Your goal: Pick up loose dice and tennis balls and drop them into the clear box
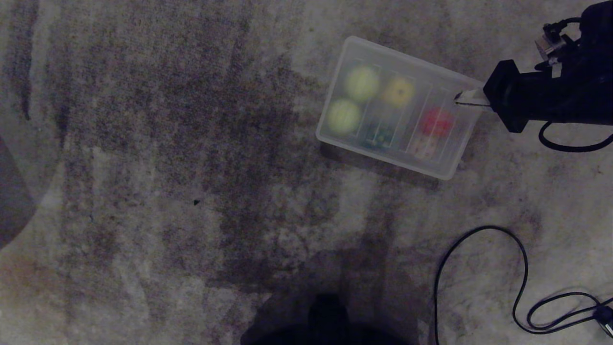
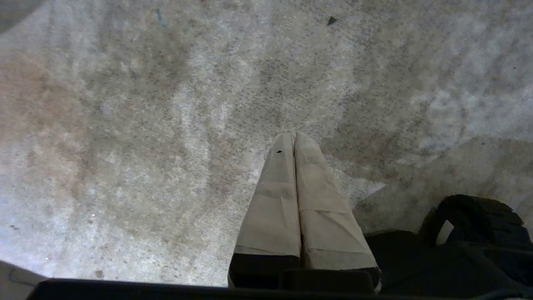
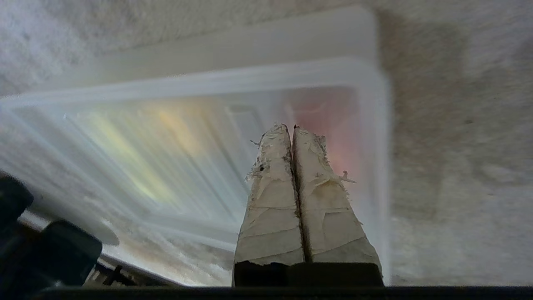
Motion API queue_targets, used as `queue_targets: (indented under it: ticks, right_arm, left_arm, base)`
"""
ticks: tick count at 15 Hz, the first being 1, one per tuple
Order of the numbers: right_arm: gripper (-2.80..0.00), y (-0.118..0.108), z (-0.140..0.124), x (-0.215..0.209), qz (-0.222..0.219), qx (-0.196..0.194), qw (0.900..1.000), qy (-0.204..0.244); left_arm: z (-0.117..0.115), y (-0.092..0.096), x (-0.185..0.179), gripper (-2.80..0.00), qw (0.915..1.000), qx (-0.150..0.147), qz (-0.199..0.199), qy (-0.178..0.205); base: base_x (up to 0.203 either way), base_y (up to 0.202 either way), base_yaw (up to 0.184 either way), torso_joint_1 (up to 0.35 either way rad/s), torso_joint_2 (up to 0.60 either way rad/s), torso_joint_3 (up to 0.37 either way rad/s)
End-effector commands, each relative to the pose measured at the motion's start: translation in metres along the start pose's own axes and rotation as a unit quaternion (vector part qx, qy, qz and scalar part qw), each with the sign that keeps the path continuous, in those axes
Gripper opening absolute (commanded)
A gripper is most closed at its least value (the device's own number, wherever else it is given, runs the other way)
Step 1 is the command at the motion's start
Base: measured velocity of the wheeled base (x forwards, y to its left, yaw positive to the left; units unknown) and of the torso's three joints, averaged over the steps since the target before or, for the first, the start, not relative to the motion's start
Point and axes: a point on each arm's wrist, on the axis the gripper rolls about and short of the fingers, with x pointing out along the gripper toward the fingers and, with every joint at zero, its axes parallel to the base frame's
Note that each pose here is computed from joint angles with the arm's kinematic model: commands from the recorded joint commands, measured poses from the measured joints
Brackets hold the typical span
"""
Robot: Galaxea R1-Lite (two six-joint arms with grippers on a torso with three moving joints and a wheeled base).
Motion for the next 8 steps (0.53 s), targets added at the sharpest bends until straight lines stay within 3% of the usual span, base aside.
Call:
queue_targets:
  ticks: [1,8]
  right_arm:
    - [-2.80,0.005,0.001,-0.006,0.010,0.002,1.000,-0.003]
    - [-2.80,0.020,0.004,-0.040,0.037,-0.001,0.999,-0.018]
  left_arm:
    - [0.000,0.000,0.000,-2.80,1.0000,0.000,0.000,0.001]
    - [0.000,0.000,0.000,-2.80,1.0000,0.000,0.000,0.001]
  base:
    - [0.000,0.000,0.000,0.000,0.00,0.000]
    - [0.000,0.000,0.000,0.000,0.00,0.000]
